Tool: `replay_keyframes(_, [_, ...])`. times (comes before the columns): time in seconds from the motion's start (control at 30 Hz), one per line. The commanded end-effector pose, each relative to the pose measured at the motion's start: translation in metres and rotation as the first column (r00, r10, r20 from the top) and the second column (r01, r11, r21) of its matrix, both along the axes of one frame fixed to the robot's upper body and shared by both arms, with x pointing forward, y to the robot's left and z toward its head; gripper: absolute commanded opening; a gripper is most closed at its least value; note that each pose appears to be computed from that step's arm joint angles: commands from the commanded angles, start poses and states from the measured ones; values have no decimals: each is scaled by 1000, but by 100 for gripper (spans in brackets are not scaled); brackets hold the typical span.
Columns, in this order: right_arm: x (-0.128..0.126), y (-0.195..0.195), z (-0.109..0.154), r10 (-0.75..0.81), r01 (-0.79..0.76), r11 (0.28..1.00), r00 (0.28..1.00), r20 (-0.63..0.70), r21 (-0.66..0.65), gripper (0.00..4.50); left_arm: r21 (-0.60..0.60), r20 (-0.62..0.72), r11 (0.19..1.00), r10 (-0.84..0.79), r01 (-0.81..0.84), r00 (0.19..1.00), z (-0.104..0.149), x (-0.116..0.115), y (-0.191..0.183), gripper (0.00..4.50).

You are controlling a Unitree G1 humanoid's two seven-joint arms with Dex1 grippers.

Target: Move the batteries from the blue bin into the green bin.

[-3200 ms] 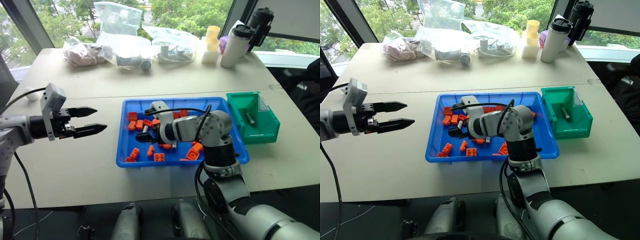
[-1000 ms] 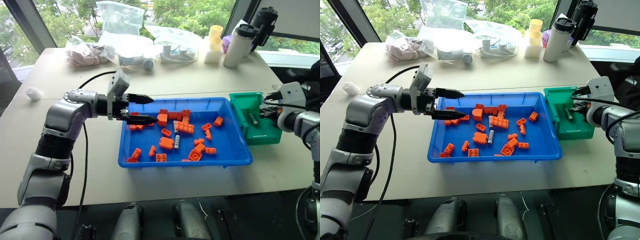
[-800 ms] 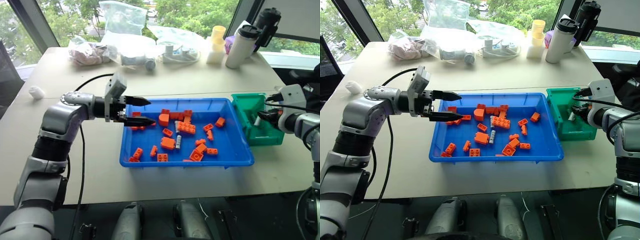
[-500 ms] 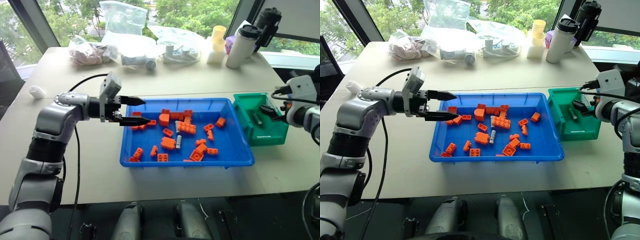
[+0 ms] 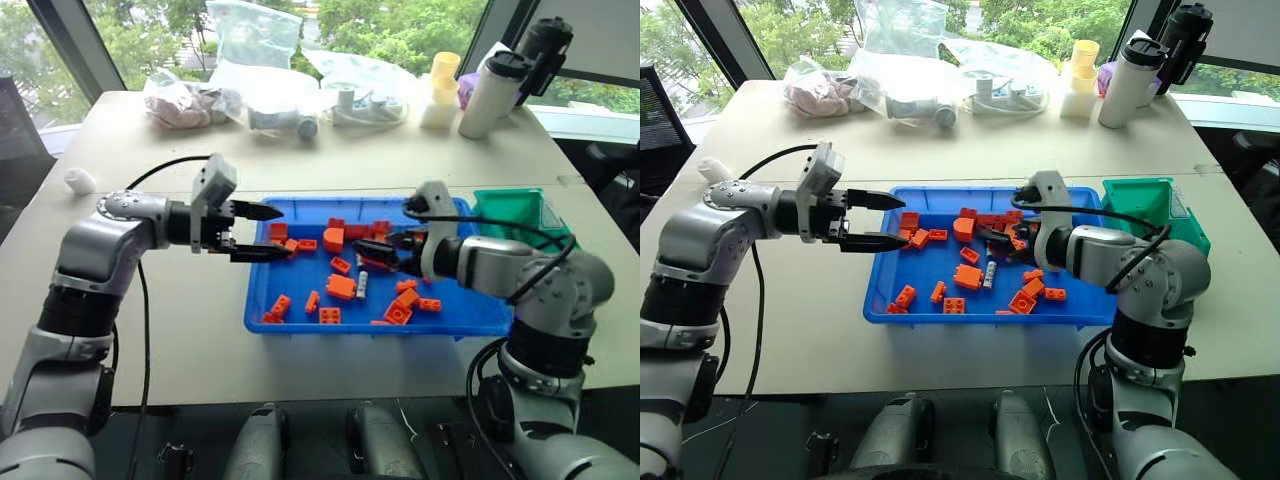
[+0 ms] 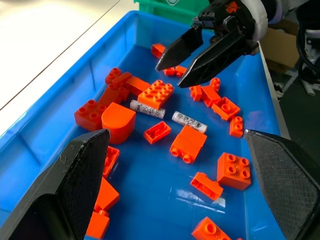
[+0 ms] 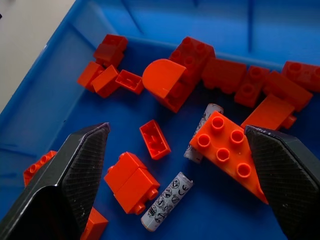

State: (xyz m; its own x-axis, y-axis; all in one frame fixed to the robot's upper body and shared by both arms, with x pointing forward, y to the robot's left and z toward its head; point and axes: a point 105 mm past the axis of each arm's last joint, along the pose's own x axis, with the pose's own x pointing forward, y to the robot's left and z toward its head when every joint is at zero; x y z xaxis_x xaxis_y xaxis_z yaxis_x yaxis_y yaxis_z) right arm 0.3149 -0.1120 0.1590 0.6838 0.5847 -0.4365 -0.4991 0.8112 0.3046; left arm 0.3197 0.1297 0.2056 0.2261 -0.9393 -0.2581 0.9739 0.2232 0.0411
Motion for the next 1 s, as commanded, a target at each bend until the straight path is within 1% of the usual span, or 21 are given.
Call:
replay_keyframes(0.03, [-7, 14, 6, 31, -31, 999, 999, 30, -16, 445, -23, 48, 1000, -6, 8, 999, 14, -5, 0, 450])
replay_keyframes(0.47, [-23, 13, -29, 3, -16, 993, 993, -114, -113, 445, -79, 29, 997, 20, -18, 999, 11, -10, -2, 450])
replay_keyframes(0.57, [-24, 14, -33, -1, -18, 990, 992, -129, -141, 445, -92, 29, 996, 25, -22, 999, 12, -10, -3, 450])
replay_keyframes(0.7, [-25, 12, -48, -16, -21, 973, 987, -158, -229, 445, -114, 27, 993, 33, -29, 999, 13, -10, -4, 450])
replay_keyframes(0.83, [-25, 12, -52, -20, -24, 965, 987, -162, -261, 445, -120, 25, 992, 38, -34, 999, 13, -11, -4, 450])
replay_keyframes(0.9, [-26, 14, -54, -15, -31, 961, 986, -164, -274, 395, -123, 25, 992, 40, -37, 999, 13, -11, -5, 450])
replay_keyframes(0.93, [-26, 16, -55, -11, -36, 961, 986, -165, -276, 362, -125, 24, 991, 41, -37, 999, 13, -11, -5, 450])
replay_keyframes(1.0, [-28, 19, -58, 1, -50, 957, 985, -170, -286, 262, -128, 24, 991, 43, -40, 999, 13, -10, -5, 450])
